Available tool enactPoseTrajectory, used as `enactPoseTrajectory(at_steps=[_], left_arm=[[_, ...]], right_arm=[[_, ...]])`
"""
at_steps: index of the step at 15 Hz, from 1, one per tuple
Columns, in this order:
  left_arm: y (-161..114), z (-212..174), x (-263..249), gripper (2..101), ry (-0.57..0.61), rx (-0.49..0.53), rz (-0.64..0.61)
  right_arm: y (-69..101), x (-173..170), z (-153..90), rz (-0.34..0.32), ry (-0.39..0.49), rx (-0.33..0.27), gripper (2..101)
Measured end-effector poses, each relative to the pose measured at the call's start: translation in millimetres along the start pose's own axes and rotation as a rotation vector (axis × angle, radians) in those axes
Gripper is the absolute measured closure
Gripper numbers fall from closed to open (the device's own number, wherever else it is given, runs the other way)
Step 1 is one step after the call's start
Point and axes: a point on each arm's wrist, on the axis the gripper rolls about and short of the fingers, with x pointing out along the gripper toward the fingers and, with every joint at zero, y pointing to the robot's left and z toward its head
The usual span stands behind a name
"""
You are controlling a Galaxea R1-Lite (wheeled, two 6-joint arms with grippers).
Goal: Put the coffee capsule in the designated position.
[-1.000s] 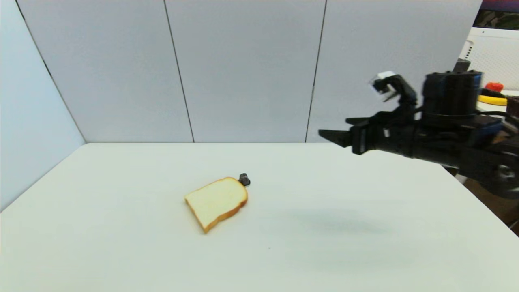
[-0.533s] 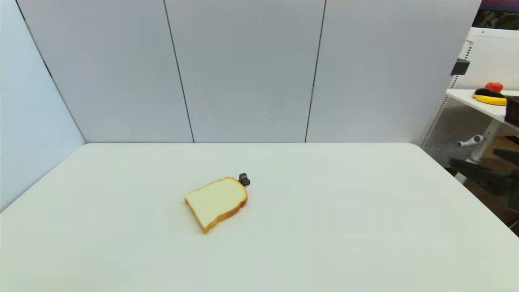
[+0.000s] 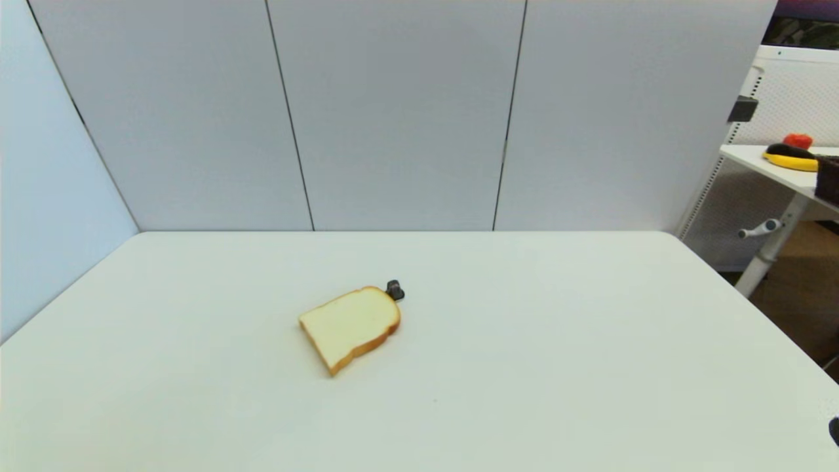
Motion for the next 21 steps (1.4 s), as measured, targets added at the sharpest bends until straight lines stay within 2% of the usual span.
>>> enactPoseTrajectory(at_steps=[2, 4, 11, 15, 17, 21], left_arm=[[0, 0, 0, 5.3, 0.0, 0.0, 0.0], [0, 0, 0, 5.3, 0.0, 0.0, 0.0], [0, 0, 0, 5.3, 0.0, 0.0, 0.0], [0, 0, 0, 5.3, 0.0, 0.0, 0.0], [0, 0, 0, 5.3, 0.0, 0.0, 0.0], [0, 0, 0, 5.3, 0.0, 0.0, 0.0]], right_arm=[[1.3, -6, -13, -0.062, -0.005, 0.0, 5.2], [1.7, -9, -17, -0.093, -0.006, -0.001, 5.2], [0.3, -13, -23, -0.024, 0.001, 0.007, 5.2], [1.4, -29, -44, -0.024, 0.026, 0.014, 5.2], [2.2, -34, -53, -0.021, 0.048, 0.057, 5.2], [2.2, -36, -54, -0.03, 0.02, 0.114, 5.2]])
